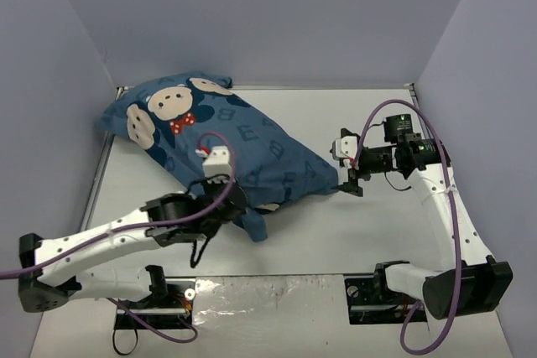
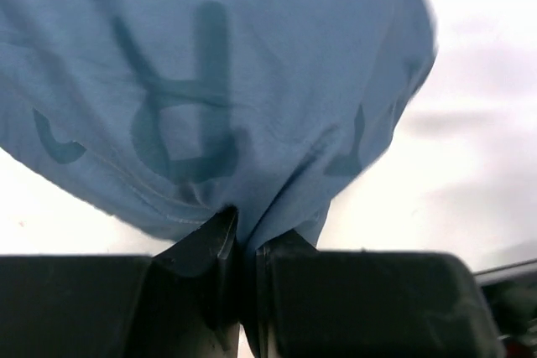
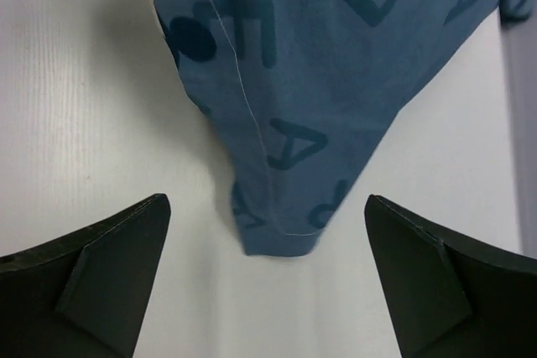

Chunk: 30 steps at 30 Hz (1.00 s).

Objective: Remove the pillowcase from the pillow

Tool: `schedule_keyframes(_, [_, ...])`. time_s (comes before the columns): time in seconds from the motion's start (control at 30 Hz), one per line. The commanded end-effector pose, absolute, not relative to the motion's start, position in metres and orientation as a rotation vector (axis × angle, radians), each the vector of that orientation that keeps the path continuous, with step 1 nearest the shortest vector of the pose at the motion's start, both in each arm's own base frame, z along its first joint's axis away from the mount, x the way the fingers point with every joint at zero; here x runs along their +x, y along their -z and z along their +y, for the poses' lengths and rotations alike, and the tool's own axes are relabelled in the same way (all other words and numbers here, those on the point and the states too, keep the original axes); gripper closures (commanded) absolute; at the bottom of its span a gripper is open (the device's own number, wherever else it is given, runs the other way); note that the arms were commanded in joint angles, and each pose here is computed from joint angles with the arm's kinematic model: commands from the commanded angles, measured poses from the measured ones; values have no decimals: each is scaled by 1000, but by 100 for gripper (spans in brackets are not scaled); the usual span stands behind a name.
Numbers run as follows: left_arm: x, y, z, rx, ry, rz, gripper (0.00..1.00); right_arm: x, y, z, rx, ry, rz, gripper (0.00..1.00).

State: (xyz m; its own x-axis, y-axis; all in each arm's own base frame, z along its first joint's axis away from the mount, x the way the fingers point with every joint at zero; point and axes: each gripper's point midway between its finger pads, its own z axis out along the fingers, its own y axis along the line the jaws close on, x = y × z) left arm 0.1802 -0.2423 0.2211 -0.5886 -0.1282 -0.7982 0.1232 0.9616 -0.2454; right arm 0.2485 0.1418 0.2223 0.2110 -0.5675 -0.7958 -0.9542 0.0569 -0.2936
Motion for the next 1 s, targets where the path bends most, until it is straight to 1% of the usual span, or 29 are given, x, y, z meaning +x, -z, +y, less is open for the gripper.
schedule_keyframes(0.0, [202,-290,-225,-109,521,2041,98,247,-259,160,-1712,-520,1205,3])
schedule_keyframes(0.07, [205,-312,-222,-118,605,2013,98,252,-275,169,-1714,-518,1153,2])
schedule_keyframes(0.17, [217,-344,-218,-125,647,1972,98,256,-290,188,-1692,-547,1150,2])
schedule_keyframes(0.23, [224,-368,-224,-99,676,1948,98,262,-297,199,-1644,-547,1199,4])
schedule_keyframes(0.27, [227,-377,-227,-86,685,1940,98,257,-298,212,-1644,-566,1197,4])
schedule_keyframes(0.3, [228,-383,-231,-62,690,1946,98,262,-298,213,-1616,-521,1248,6])
schedule_keyframes(0.33, [236,-382,-238,-30,659,1957,98,273,-310,222,-1562,-477,1235,7])
schedule_keyframes(0.37, [238,-408,-239,-30,688,1914,98,275,-311,227,-1470,-508,1332,8])
schedule_keyframes(0.4, [242,-413,-243,-19,684,1909,98,273,-308,239,-1447,-508,1356,9])
schedule_keyframes(0.43, [252,-413,-249,6,657,1913,98,285,-314,239,-1382,-447,1381,9])
schedule_keyframes(0.47, [257,-420,-251,5,659,1899,98,284,-313,242,-1362,-458,1396,9])
schedule_keyframes(0.5, [261,-439,-253,-1,686,1861,98,279,-315,247,-1326,-490,1414,10])
schedule_keyframes(0.57, [277,-442,-264,19,697,1862,98,296,-315,245,-1212,-410,1455,9])
schedule_keyframes(0.6, [279,-460,-266,17,730,1825,98,302,-315,244,-1168,-389,1477,9])
schedule_keyframes(0.63, [286,-457,-276,43,734,1837,98,315,-316,238,-1105,-315,1484,9])
schedule_keyframes(0.7, [291,-477,-279,44,766,1799,98,330,-317,230,-1041,-239,1488,8])
schedule_keyframes(0.77, [296,-479,-289,70,790,1800,98,343,-322,226,-984,-179,1457,8])
schedule_keyframes(0.87, [297,-489,-299,98,839,1783,98,351,-333,229,-955,-162,1399,8])
schedule_keyframes(0.93, [296,-490,-302,104,862,1783,98,356,-339,235,-960,-162,1358,9])
schedule_keyframes(0.97, [294,-491,-305,115,881,1783,98,354,-344,241,-995,-187,1321,14])
